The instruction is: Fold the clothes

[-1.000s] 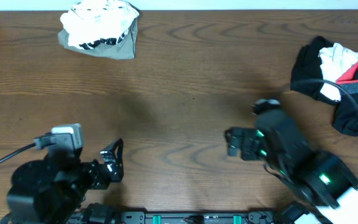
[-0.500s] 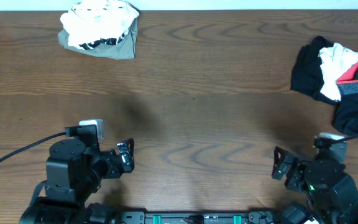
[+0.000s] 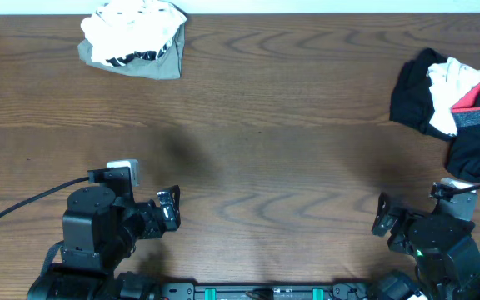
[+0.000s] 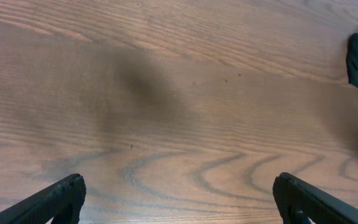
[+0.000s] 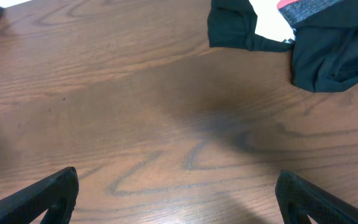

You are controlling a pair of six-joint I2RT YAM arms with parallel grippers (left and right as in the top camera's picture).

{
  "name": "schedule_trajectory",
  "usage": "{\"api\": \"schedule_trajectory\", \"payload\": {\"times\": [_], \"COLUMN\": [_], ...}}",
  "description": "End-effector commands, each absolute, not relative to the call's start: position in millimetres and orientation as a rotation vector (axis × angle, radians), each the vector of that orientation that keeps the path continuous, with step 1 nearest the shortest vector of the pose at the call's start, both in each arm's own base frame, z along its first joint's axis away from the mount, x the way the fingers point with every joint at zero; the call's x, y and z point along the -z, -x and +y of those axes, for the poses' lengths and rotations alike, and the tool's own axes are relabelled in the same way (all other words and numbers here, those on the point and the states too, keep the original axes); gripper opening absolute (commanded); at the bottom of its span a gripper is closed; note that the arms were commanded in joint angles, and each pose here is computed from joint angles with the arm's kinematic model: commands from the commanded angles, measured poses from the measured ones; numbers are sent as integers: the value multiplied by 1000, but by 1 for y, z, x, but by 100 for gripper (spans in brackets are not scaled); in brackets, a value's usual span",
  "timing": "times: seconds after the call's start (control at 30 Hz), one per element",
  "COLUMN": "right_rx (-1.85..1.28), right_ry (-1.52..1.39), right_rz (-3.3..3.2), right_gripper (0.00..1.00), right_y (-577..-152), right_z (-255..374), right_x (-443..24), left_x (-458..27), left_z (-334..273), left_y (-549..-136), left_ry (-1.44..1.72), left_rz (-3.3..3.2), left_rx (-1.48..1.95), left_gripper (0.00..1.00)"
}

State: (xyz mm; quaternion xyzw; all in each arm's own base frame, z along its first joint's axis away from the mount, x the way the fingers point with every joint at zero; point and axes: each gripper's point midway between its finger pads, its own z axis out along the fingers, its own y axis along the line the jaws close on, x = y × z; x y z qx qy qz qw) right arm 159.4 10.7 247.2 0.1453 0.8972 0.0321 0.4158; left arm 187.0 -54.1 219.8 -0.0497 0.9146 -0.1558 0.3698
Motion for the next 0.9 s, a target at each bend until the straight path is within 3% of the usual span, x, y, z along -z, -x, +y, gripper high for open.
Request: {"api": "schedule_trajectory", "payload": {"times": [0.0,0.67,0.87], "right_rx": [-71,-58,22], "right_ry": [-380,-381,-608], "right_rz": [2231,2239,2198], "right_gripper": [99,99,99], "right_y": [-160,-158,-155], "right_z": [8,5,-24], "right_x": [-251,-249,-248], "left_x": [-221,-221,-221], "left_z": [-57,-57,-57], "left_y": [-187,-187,-187], "left_ry": [122,122,122], "left_rz": [2343,2343,2343], "left_rx": [420,420,420], "left_gripper": [98,98,98]}}
